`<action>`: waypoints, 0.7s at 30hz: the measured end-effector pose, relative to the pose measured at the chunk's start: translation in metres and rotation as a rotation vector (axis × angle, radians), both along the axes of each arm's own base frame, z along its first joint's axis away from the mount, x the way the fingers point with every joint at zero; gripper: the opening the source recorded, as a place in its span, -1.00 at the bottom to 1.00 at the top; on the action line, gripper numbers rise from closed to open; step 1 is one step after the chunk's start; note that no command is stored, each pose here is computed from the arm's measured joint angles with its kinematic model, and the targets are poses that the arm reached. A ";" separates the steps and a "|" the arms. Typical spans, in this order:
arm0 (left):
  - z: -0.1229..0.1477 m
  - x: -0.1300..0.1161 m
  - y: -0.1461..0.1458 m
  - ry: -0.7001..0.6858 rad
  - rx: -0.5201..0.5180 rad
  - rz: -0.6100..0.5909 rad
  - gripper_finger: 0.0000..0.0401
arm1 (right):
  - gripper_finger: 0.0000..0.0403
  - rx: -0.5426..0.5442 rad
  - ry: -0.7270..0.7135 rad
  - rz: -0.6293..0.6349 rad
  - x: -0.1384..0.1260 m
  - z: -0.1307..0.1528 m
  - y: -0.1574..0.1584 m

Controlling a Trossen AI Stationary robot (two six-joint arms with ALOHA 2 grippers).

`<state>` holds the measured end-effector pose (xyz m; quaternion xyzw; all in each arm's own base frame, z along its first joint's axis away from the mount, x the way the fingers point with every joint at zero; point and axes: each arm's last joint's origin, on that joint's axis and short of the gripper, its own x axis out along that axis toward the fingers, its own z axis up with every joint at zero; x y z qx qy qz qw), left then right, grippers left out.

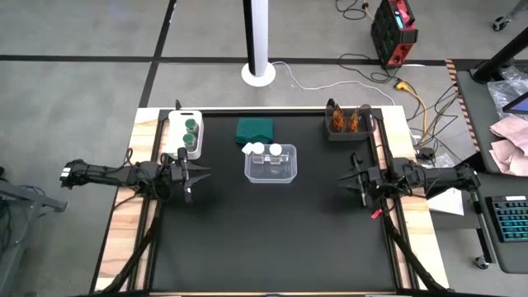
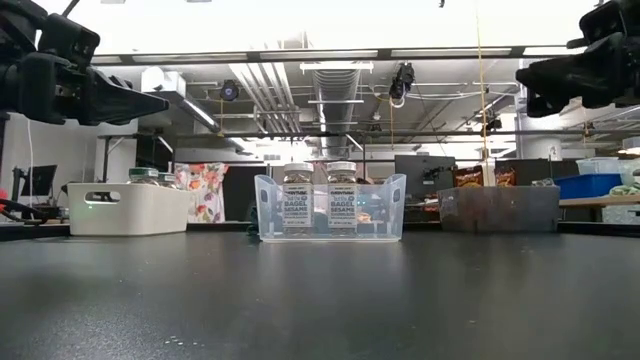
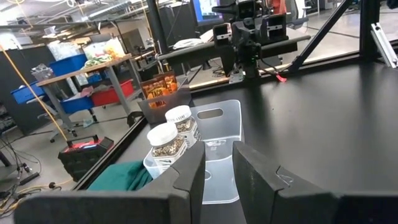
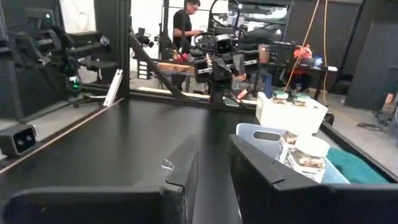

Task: Sort spices by type
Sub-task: Return to Home Position

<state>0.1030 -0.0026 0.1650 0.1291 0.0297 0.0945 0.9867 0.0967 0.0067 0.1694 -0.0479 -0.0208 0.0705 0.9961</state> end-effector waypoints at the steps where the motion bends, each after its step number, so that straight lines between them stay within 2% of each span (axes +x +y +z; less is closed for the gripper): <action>1: 0.000 0.000 0.000 0.001 0.000 0.000 -0.67 | -0.61 -0.010 -0.001 -0.001 0.000 0.000 0.000; 3: 0.000 0.000 0.000 0.002 0.001 0.000 -0.67 | -0.64 -0.047 -0.006 -0.002 0.000 0.000 0.000; 7: 0.000 0.000 0.000 0.004 0.001 0.000 -0.67 | -0.68 -0.205 -0.032 -0.004 0.000 0.000 0.001; 10: 0.000 0.000 0.000 0.005 0.001 0.000 -0.67 | -0.71 -0.255 -0.033 -0.006 0.000 0.000 0.001; 13: 0.000 0.000 0.000 0.004 0.001 0.000 -0.67 | -0.72 -0.233 -0.023 -0.004 0.001 -0.001 0.001; 21: 0.000 0.000 0.000 0.003 0.000 0.000 -0.67 | -0.66 -0.071 0.005 0.003 0.001 -0.001 0.001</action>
